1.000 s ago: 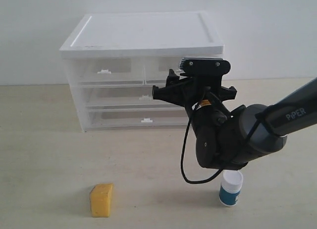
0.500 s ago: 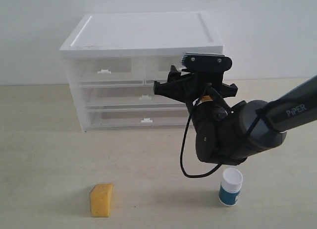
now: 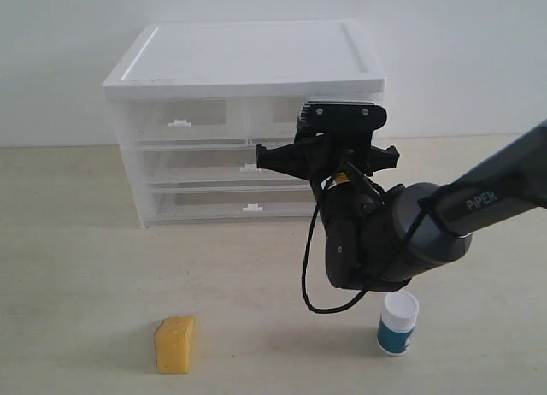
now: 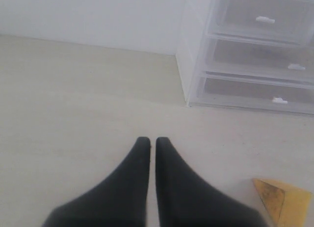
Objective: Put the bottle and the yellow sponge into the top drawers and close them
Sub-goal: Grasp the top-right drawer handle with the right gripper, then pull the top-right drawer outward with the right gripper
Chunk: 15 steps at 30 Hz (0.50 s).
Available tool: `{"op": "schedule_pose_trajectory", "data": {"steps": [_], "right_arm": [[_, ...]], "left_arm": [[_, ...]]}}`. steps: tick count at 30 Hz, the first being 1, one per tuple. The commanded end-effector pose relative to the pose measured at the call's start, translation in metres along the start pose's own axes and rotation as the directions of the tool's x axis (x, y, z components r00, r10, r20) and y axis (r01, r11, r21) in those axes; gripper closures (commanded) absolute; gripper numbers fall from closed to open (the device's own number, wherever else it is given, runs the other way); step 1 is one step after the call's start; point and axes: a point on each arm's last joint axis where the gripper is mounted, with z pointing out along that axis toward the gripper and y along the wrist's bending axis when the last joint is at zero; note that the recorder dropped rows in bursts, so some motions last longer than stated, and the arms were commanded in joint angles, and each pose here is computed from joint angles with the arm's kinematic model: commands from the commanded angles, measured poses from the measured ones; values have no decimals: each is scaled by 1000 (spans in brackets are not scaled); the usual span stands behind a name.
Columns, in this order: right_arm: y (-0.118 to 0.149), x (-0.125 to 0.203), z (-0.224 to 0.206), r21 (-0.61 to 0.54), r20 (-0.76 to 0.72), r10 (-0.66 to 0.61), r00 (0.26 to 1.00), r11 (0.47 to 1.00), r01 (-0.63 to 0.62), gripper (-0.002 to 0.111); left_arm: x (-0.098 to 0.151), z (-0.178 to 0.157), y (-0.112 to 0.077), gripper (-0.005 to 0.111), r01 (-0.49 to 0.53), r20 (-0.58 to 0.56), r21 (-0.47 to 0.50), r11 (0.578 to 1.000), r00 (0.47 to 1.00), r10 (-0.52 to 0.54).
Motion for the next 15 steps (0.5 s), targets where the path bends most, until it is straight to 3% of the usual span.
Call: {"op": "schedule_pose_trajectory", "data": {"steps": [1, 11, 15], "right_arm": [[-1, 4, 7, -26, -47, -11, 999, 1000, 9, 108], [-4, -20, -29, -30, -64, -24, 998, 999, 22, 108], [-3, -15, -54, -27, -93, -38, 995, 999, 35, 108]], "left_arm": [[0, 0, 0, 103, 16, 10, 2, 1000, 1000, -16], [0, 0, 0, 103, 16, 10, 2, 1000, 1000, -16], [0, 0, 0, 103, 16, 10, 2, 1000, 1000, -16]]}}
